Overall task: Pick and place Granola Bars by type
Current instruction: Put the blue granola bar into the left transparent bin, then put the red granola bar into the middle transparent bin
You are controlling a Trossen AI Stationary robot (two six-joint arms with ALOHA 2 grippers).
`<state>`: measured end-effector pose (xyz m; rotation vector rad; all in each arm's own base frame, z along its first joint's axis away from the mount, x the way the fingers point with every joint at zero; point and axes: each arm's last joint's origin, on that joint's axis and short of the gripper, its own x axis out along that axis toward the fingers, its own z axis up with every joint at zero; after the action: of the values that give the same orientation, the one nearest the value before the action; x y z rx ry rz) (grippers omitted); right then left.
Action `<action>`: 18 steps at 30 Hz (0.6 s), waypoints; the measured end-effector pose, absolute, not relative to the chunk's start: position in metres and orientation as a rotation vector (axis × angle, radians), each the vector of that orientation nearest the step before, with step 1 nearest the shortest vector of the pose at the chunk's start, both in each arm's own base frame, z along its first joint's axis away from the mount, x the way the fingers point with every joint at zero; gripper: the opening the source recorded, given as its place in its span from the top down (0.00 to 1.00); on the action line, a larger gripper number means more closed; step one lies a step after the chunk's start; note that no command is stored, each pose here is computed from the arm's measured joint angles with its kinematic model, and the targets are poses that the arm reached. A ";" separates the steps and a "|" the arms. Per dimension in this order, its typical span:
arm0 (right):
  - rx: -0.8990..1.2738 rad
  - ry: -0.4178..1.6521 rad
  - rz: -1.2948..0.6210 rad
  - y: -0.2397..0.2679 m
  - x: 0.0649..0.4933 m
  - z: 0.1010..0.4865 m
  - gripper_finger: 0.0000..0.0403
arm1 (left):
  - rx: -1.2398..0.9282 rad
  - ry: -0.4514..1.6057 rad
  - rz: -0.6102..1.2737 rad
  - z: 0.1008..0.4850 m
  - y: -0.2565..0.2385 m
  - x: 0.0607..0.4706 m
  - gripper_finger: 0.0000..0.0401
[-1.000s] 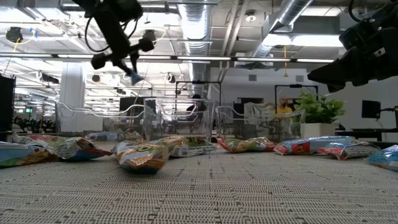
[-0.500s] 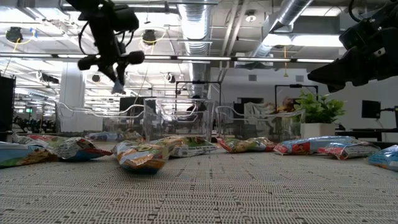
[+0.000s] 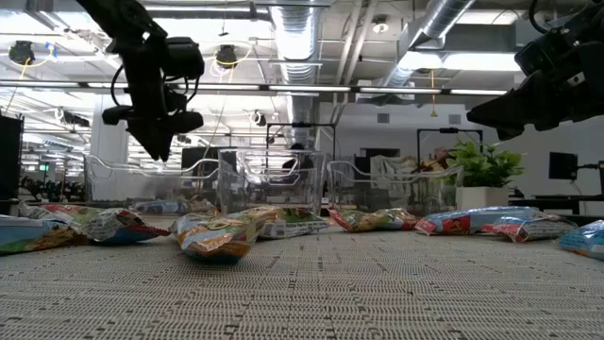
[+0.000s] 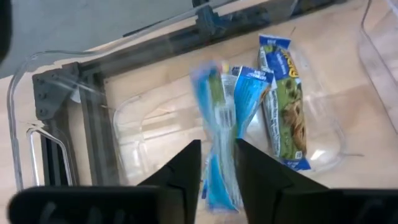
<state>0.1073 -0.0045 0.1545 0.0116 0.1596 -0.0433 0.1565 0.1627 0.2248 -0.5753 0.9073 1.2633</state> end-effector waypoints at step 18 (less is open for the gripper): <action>0.012 0.160 -0.043 -0.005 0.107 0.154 0.85 | -0.596 0.869 1.184 0.229 0.151 0.172 0.59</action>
<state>0.1073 -0.0045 0.1544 0.0118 0.1600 -0.0433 0.1717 0.1509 0.2288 -0.5959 0.8691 1.1842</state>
